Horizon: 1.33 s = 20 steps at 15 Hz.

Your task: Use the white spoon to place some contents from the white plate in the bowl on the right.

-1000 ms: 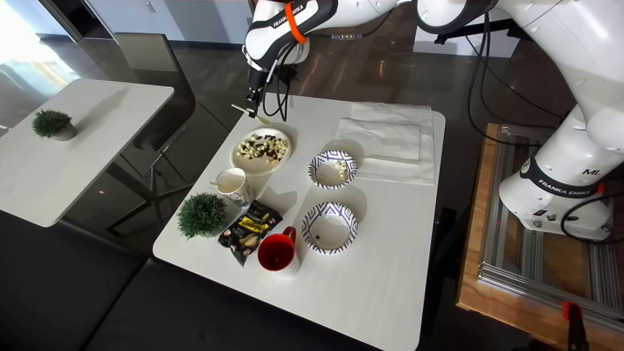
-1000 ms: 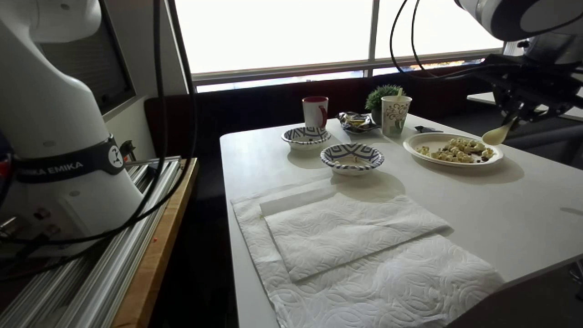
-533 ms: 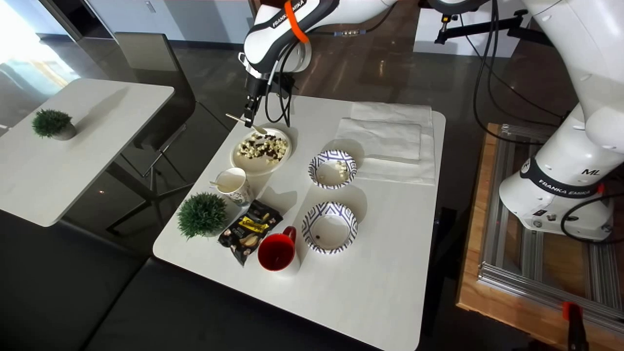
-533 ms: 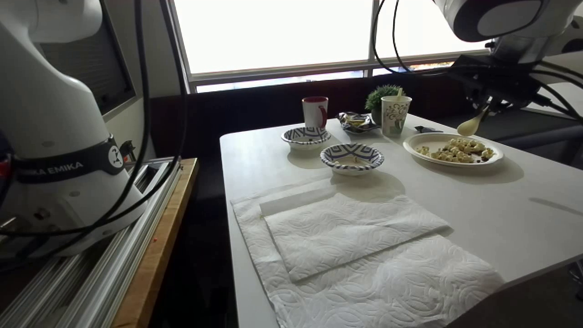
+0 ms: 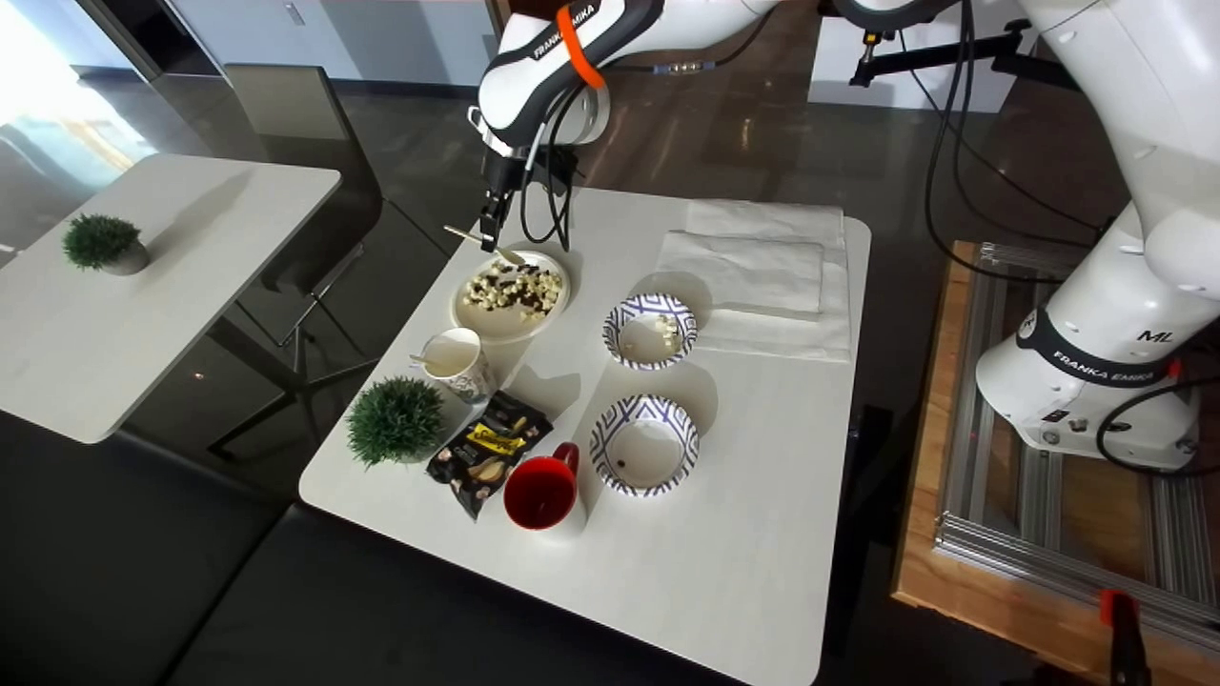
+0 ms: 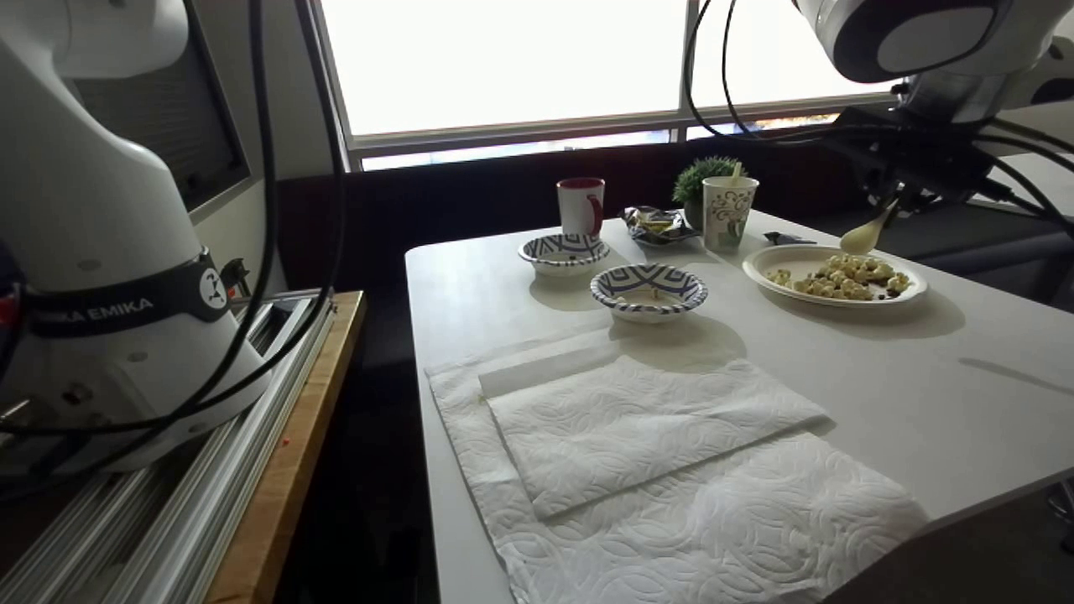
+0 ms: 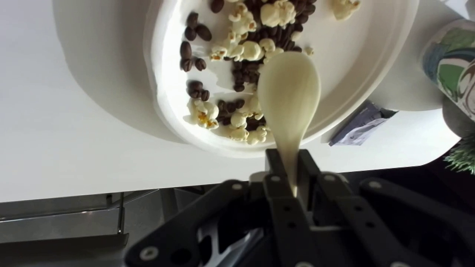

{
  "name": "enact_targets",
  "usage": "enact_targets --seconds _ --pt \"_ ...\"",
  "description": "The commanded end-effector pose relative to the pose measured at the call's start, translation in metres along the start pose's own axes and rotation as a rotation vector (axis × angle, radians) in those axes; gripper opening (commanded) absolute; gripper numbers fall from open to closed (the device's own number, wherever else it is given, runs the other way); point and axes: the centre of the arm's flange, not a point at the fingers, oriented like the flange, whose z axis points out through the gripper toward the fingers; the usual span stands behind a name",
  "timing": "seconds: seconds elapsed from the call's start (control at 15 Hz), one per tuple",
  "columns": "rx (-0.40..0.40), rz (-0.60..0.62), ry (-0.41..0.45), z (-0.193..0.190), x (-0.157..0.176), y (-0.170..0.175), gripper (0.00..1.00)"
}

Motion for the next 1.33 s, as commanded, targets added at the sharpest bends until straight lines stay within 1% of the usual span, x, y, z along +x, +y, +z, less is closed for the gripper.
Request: enact_targets --seconds 0.0,0.2,0.4,0.67,1.0,1.27 --pt "0.012 -0.028 0.011 0.014 -0.011 -0.015 0.04" --pt "0.013 -0.052 0.029 0.021 -0.013 -0.022 0.04" --pt "-0.007 -0.071 0.061 0.022 -0.013 -0.020 0.04" --pt "-0.030 -0.064 0.133 0.026 -0.012 -0.012 0.04" --pt "-0.060 -0.058 0.180 0.044 -0.021 -0.008 0.04" --pt "-0.082 -0.050 0.218 0.050 -0.024 -0.006 0.04"
